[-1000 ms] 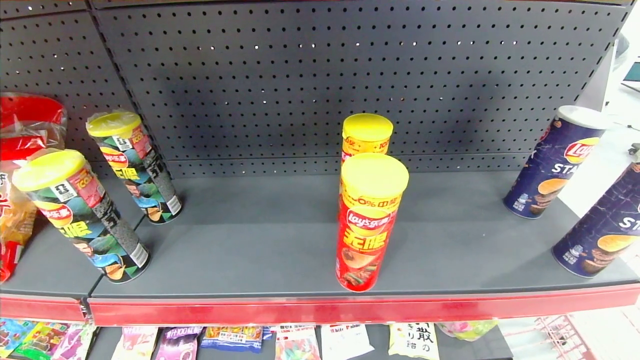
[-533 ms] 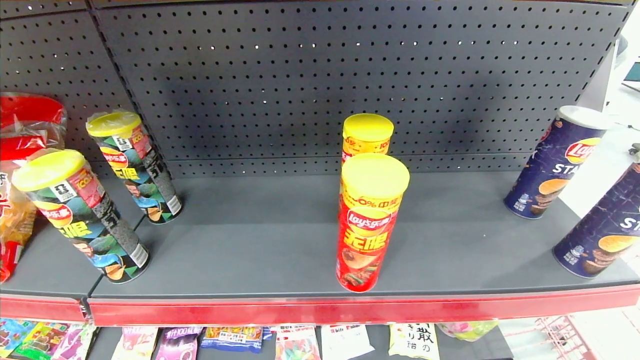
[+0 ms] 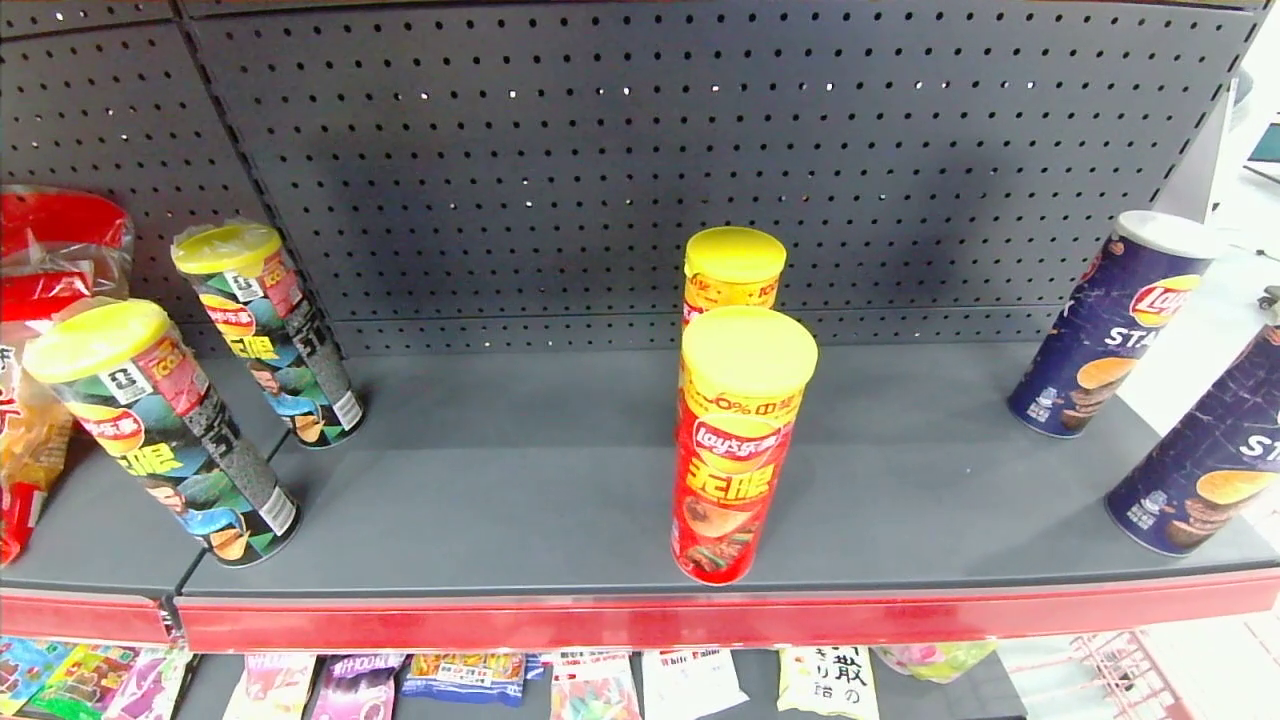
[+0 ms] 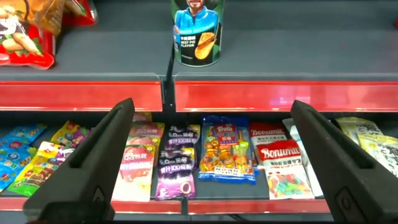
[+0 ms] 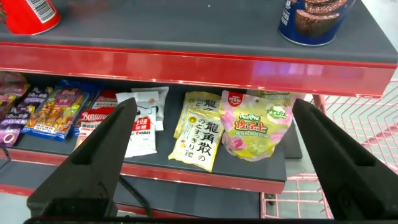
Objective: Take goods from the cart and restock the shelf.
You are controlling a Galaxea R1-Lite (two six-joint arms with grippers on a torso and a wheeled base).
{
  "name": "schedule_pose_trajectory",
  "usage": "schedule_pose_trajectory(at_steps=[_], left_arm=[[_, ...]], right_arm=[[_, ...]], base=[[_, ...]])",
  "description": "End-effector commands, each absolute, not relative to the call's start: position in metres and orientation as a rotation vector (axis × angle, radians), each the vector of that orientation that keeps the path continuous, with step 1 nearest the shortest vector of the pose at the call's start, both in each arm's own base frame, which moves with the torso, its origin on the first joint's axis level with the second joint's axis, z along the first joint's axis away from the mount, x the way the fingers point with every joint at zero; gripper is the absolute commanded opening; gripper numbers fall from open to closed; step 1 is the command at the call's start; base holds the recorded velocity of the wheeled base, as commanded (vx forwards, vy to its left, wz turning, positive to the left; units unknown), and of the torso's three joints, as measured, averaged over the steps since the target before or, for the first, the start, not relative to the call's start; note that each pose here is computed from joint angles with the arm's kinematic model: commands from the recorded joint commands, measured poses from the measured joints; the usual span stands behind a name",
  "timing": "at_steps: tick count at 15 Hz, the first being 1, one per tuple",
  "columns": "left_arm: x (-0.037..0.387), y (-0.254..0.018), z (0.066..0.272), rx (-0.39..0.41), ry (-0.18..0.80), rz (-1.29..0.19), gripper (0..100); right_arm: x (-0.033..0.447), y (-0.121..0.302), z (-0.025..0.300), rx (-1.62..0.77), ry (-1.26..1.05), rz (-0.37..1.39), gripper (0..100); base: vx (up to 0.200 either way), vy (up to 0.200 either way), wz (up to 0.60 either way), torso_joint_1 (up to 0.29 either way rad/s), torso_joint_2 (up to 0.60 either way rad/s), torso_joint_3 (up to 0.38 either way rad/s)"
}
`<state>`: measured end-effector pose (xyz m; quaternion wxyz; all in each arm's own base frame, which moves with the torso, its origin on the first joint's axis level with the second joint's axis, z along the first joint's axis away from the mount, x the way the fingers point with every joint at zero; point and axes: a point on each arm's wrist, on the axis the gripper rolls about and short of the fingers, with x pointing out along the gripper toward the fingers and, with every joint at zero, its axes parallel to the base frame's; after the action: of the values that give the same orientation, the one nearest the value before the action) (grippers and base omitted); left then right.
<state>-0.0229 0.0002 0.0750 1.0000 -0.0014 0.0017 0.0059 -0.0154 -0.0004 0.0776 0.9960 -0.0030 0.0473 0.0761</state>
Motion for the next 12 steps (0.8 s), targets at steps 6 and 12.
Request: schedule_pose_trajectory(at_steps=[6,12], left_arm=[[-0.0228,0.0002,0.075,-0.003,0.005,0.012,100],[-0.0228,0.0002,0.075,-0.003,0.005,0.012,100]], right_arm=[[-0.0151,-0.0011,0.0777,-0.008,0.098,0.198,100],[-0.0152,-0.0011,0.0777,-0.003,0.097,0.201,100]], base=[[0.0,0.0,0.0,0.0,0.0,0.0],[0.0,0.0,0.0,0.0,0.0,0.0]])
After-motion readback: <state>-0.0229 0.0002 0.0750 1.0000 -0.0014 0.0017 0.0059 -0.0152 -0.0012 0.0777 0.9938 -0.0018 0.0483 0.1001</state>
